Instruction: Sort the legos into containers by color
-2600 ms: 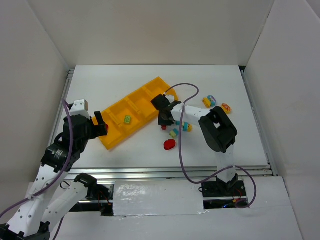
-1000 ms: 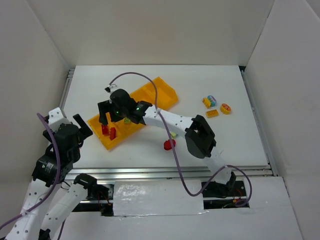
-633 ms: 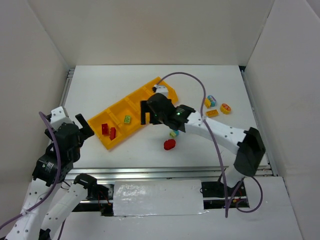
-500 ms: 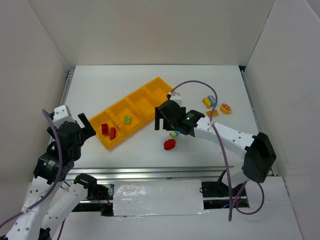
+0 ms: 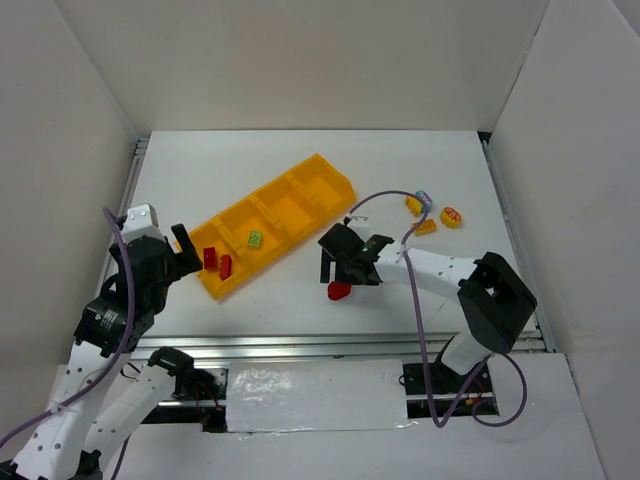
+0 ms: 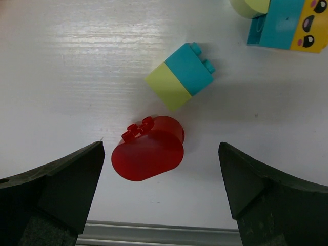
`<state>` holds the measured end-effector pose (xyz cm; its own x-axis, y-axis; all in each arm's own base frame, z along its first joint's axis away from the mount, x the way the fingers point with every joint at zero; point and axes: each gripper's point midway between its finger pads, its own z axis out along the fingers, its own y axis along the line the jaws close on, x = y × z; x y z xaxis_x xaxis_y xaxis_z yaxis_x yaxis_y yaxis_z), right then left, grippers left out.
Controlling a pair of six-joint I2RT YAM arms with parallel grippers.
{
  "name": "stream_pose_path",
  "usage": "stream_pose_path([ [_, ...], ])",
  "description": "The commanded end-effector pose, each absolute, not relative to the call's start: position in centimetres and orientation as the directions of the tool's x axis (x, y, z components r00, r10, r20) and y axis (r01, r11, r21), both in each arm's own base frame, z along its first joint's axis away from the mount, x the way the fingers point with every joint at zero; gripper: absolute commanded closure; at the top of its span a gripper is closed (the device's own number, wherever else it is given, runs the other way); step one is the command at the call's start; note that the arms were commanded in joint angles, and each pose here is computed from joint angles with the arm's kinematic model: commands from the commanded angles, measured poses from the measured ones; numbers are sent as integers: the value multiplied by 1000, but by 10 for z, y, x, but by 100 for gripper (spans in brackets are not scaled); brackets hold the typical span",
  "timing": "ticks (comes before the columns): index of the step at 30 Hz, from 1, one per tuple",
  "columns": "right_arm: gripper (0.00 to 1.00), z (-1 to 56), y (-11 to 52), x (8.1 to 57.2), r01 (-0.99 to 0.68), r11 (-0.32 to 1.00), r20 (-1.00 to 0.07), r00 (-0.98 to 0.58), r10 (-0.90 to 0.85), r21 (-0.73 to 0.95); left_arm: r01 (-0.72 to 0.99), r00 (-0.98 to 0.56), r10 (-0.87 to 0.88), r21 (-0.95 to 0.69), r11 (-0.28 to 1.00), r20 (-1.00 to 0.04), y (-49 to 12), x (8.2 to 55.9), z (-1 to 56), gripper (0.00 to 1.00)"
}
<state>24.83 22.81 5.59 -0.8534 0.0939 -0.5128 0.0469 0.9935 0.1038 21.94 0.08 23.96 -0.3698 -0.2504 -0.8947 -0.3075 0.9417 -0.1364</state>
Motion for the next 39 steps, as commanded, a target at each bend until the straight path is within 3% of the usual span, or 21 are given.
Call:
stream_pose_path([
  [1, 0, 57, 243, 256, -14, 991, -537, -841, 60, 132, -276, -333, -250, -159, 948, -909, -4, 226, 250, 0],
  [16, 4, 28, 255, 237, -108, 989, -469, -882, -47, 105, -256, -354, -239, -152, 955, -904, -8, 229, 247, 0],
  [18, 14, 26, 253, 237, -100, 992, -476, -878, -52, 77, -258, -353, -240, -153, 954, -904, -8, 229, 247, 1],
  [19, 26, 25, 252, 236, -93, 994, -475, -879, -52, 63, -259, -351, -241, -153, 954, -905, -8, 229, 247, 1],
  [21, 35, 25, 251, 236, -91, 995, -483, -874, -55, 52, -257, -355, -238, -150, 955, -904, -8, 229, 246, 0],
  [22, 46, 26, 252, 236, -95, 994, -487, -871, -56, 54, -256, -352, -239, -152, 955, -905, -8, 229, 247, 0],
  [24, 54, 29, 258, 234, -118, 991, -492, -868, -71, 66, -256, -352, -239, -152, 955, -905, -8, 229, 247, 0],
  [26, 76, 36, 270, 228, -163, 982, -501, -860, -96, 91, -260, -354, -238, -149, 954, -905, -7, 229, 247, 0],
  [27, 98, 43, 276, 229, -180, 979, -520, -848, -103, 99, -263, -354, -239, -149, 953, -904, -7, 229, 247, 0],
  [32, 97, 63, 300, 229, -233, 965, -556, -822, -127, 124, -275, -344, -243, -150, 950, -907, -5, 228, 249, 0],
  [39, 97, 137, 389, 228, -420, 836, -644, -757, -108, 354, -356, -292, -268, -156, 921, -918, 12, 219, 257, 0],
])
